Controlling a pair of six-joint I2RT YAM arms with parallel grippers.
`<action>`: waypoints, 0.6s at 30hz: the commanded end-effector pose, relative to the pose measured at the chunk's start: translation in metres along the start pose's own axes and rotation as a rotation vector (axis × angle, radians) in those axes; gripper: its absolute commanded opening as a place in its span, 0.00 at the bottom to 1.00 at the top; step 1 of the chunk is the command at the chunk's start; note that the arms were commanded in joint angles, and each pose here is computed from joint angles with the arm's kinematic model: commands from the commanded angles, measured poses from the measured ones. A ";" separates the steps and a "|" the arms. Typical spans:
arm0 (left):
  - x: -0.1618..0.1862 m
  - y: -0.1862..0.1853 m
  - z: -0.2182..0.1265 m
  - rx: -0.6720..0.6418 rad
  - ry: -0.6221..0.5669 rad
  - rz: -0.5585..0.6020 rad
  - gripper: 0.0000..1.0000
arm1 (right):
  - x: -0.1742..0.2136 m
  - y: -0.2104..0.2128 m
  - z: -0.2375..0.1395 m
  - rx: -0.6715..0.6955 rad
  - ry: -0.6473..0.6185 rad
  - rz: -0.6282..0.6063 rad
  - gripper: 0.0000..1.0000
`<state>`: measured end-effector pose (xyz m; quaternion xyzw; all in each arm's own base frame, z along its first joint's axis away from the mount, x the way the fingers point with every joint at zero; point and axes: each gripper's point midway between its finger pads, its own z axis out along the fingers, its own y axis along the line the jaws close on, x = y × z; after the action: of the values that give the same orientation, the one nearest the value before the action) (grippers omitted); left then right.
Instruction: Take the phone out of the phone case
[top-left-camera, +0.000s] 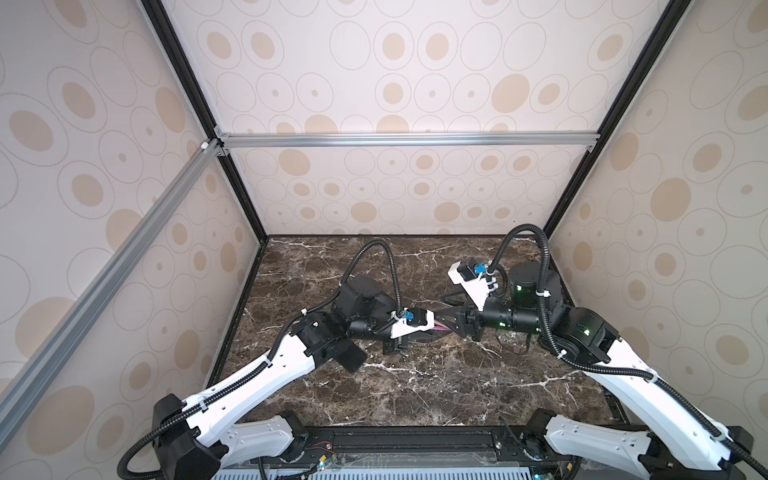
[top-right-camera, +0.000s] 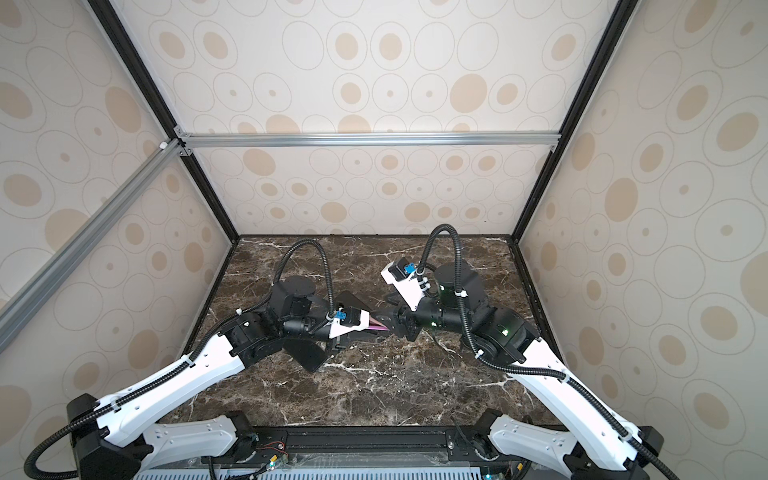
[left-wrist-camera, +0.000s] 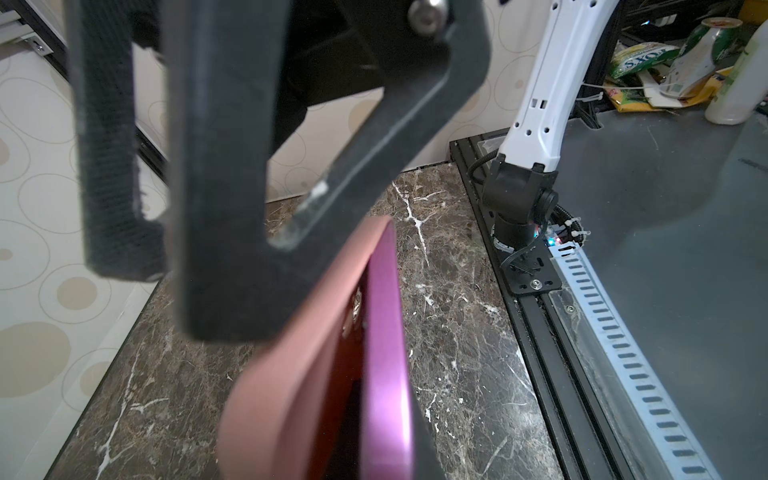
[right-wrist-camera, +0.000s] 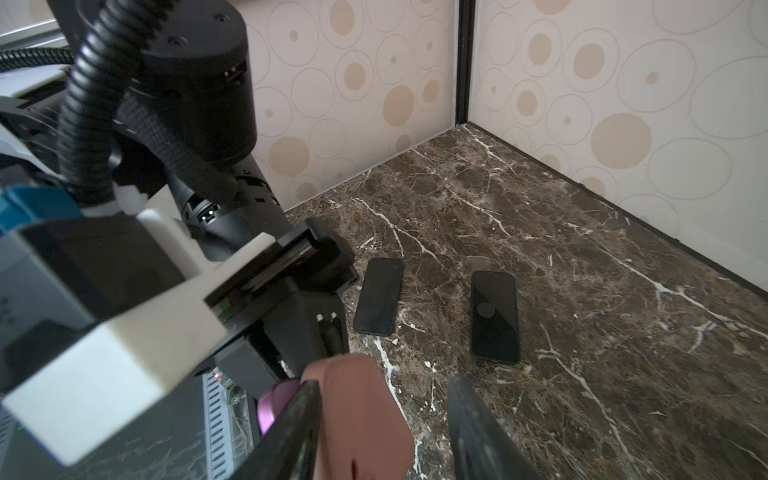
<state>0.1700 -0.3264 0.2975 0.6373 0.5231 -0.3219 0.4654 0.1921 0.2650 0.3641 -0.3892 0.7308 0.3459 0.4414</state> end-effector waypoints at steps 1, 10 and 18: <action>-0.025 0.003 -0.011 -0.016 -0.067 0.092 0.00 | -0.010 0.013 -0.003 -0.073 -0.013 0.004 0.51; -0.027 0.002 -0.009 -0.008 -0.093 0.085 0.00 | 0.008 0.007 0.003 -0.051 0.074 0.007 0.48; -0.026 0.004 -0.008 -0.018 -0.095 0.081 0.00 | 0.017 0.015 0.006 -0.114 0.141 -0.005 0.46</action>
<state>0.1683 -0.3268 0.2941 0.6388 0.5211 -0.3261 0.4626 0.1834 0.2741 0.3533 -0.4202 0.7391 0.3566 0.3872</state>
